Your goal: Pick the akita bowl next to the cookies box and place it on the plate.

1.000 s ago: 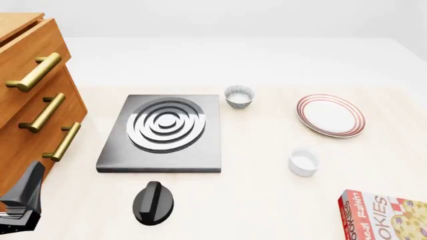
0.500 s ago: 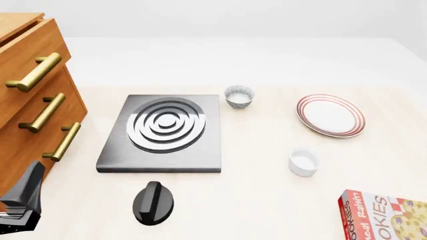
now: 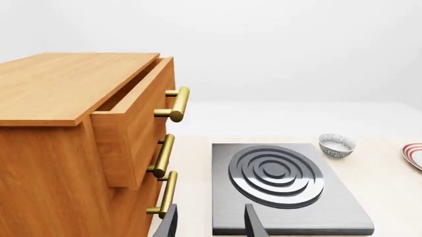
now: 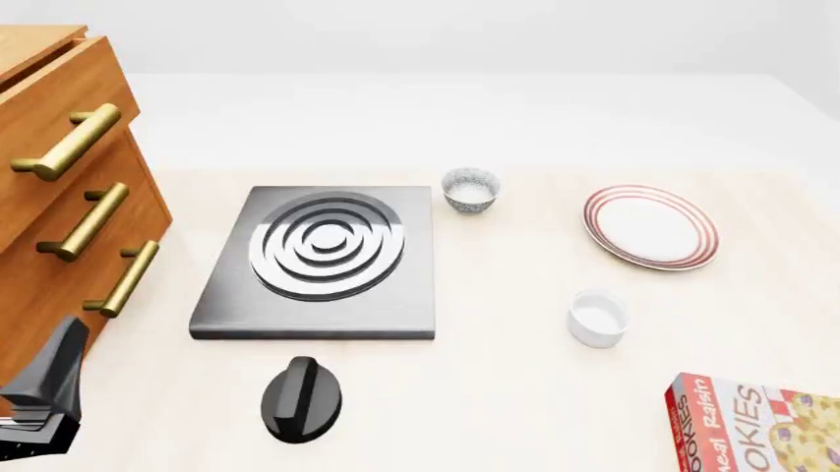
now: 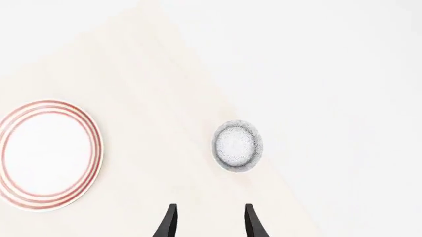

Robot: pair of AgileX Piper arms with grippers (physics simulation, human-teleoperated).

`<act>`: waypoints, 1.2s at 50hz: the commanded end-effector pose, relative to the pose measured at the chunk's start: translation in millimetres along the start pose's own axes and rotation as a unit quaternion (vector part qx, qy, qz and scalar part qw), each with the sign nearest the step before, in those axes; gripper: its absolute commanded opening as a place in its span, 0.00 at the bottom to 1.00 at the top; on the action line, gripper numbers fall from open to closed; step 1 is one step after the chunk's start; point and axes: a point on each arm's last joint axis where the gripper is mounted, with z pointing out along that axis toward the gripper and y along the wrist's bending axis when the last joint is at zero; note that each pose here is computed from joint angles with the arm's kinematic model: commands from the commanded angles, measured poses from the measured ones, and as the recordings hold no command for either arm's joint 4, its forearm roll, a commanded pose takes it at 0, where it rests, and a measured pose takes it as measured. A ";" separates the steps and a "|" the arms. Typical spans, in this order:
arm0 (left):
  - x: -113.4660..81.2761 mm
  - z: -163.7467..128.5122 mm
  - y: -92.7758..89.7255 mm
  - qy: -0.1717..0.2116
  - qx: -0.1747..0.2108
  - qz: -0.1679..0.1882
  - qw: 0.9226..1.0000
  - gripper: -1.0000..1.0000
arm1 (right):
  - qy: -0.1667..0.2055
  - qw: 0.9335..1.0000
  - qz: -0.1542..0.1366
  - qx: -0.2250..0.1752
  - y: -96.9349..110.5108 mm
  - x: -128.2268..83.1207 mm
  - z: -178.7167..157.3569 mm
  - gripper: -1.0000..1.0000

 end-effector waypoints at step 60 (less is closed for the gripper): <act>0.0 0.0 0.0 0.000 0.000 0.000 1.000 1.00 | 0.018 0.998 0.056 0.035 -55.4 -19.2 94.7 1.00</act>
